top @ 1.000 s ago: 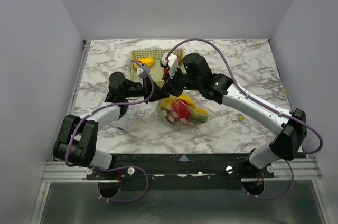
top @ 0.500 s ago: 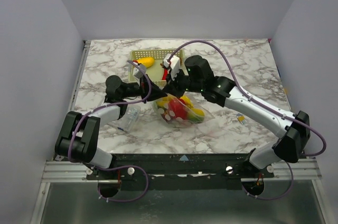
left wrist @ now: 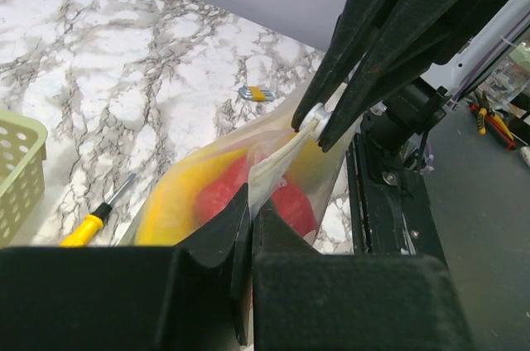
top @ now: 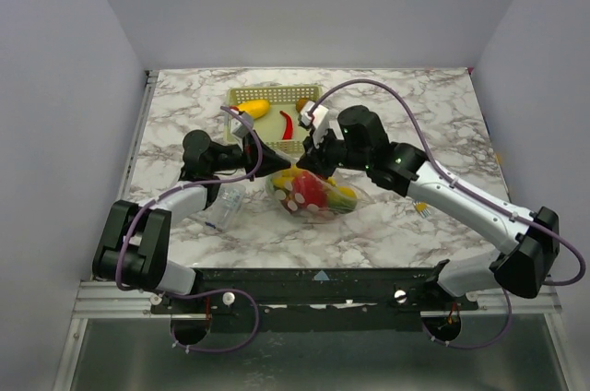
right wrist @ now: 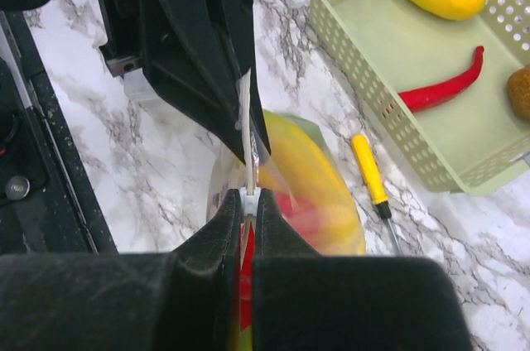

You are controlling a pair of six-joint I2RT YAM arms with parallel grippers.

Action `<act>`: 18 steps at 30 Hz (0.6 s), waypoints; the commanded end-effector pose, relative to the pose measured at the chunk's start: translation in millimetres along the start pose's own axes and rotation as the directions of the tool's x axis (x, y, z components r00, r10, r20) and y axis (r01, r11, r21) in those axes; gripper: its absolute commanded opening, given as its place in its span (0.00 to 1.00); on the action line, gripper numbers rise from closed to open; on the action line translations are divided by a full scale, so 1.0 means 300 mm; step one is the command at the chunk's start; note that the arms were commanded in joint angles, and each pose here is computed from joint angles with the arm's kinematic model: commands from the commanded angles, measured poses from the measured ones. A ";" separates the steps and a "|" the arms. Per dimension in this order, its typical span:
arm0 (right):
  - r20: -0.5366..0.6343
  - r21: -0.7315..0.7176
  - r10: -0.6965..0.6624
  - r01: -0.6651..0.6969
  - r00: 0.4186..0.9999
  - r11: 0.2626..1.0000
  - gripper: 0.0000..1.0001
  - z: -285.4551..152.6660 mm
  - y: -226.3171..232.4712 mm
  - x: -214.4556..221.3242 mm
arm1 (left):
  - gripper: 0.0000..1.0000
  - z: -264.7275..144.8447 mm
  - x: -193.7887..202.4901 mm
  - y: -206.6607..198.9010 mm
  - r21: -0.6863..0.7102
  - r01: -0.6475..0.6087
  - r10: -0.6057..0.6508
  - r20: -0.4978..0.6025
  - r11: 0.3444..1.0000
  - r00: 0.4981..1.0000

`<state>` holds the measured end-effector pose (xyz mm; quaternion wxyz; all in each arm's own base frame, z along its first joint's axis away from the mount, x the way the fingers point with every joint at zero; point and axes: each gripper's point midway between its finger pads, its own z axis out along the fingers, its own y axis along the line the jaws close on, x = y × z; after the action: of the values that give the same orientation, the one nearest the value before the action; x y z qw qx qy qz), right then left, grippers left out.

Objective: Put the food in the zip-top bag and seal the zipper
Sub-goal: Zip the zipper food storage bag at the center of the board.

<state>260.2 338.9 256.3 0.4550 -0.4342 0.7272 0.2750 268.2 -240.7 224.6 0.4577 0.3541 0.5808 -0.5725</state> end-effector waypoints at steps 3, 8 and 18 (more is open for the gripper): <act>-0.009 0.043 0.025 -0.025 1.000 0.999 0.00 -0.089 -0.010 0.034 | 0.00 -0.025 -0.009 0.070 -0.105 -0.033 0.033 -0.003 0.994 0.999; -0.017 0.055 0.028 -0.027 0.999 0.998 0.00 -0.129 -0.005 0.068 | 0.00 -0.030 -0.006 0.081 -0.121 -0.036 0.035 -0.011 0.992 0.999; -0.063 0.096 0.067 -0.061 0.996 0.993 0.00 -0.213 0.002 0.147 | 0.00 -0.048 -0.006 0.115 -0.166 -0.030 0.028 -0.014 0.986 1.000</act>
<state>232.8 293.5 239.2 0.4418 -0.4163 0.7533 0.2531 273.0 -236.6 207.7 0.4471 0.3464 0.6112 -0.5536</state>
